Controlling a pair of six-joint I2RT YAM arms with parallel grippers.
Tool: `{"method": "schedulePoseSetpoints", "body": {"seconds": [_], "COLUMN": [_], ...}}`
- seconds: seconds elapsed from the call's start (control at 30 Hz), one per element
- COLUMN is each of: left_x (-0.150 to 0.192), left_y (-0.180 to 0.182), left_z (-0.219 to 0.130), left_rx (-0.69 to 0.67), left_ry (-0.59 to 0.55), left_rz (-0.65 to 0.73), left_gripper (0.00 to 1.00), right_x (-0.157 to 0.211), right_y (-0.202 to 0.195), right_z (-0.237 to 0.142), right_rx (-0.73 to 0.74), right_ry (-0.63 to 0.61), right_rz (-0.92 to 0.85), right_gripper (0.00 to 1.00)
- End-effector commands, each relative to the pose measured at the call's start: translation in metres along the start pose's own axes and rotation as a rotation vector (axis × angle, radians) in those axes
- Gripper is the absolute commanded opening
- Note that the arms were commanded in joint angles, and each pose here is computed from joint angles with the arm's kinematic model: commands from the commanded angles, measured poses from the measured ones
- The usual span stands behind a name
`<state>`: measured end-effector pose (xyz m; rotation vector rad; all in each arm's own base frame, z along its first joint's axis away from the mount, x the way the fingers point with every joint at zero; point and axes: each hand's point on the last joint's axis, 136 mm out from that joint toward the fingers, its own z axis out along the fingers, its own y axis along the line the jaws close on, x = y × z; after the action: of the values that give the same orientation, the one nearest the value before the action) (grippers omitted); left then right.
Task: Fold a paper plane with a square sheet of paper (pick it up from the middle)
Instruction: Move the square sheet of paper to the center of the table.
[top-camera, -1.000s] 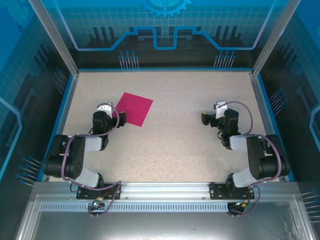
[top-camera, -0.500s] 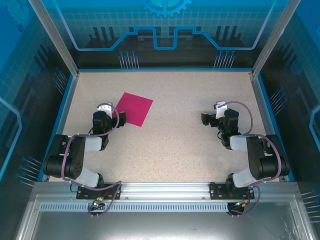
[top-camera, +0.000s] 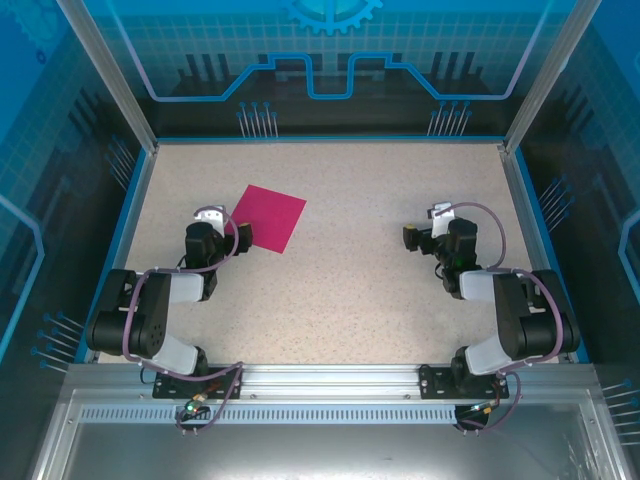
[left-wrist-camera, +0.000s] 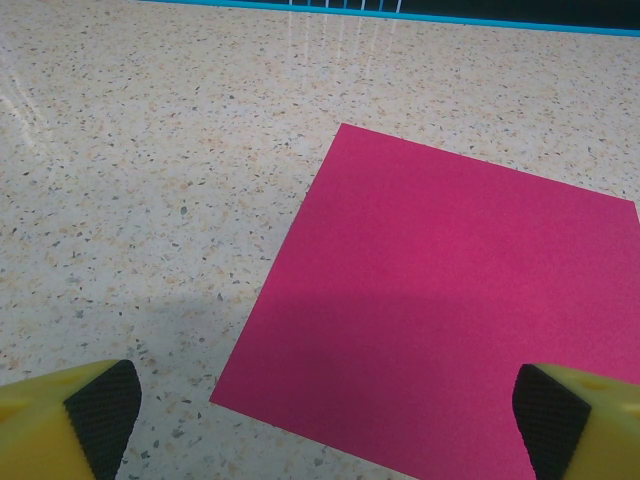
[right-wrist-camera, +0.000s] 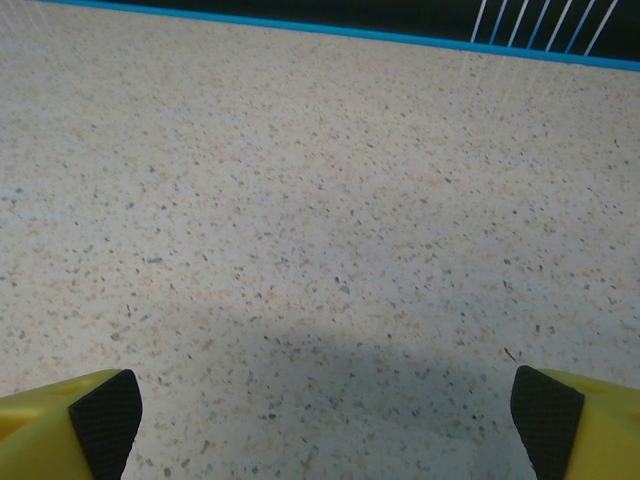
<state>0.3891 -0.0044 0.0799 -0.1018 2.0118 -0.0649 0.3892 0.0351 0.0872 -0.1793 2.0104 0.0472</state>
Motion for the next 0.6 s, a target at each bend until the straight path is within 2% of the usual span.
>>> {"method": "schedulePoseSetpoints", "body": {"seconds": [0.0, 0.17, 0.3, 0.47, 0.57], "left_x": [-0.022, -0.043, -0.065, -0.076, -0.068], "left_y": [0.004, 0.009, 0.003, -0.012, -0.038], "left_z": [-0.002, -0.015, -0.028, -0.024, -0.005], "left_rx": [-0.023, -0.074, -0.073, -0.076, 0.000], "left_ry": [-0.032, 0.047, 0.106, 0.281, 0.407], "left_rz": [-0.004, -0.065, -0.220, -0.381, -0.422], "left_gripper": [0.99, 0.99, 0.99, 0.99, 0.99], "right_x": [-0.028, -0.048, -0.060, -0.071, -0.064], "right_y": [0.001, 0.017, 0.035, 0.057, 0.069], "right_z": [-0.008, -0.025, -0.042, -0.054, -0.051], "right_rx": [0.041, 0.027, -0.014, -0.083, -0.121], "right_ry": [-0.017, 0.033, 0.101, 0.161, 0.291], "right_rz": [-0.047, -0.034, 0.037, 0.195, 0.311], "right_gripper": [0.99, 0.99, 0.99, 0.99, 0.99]}}
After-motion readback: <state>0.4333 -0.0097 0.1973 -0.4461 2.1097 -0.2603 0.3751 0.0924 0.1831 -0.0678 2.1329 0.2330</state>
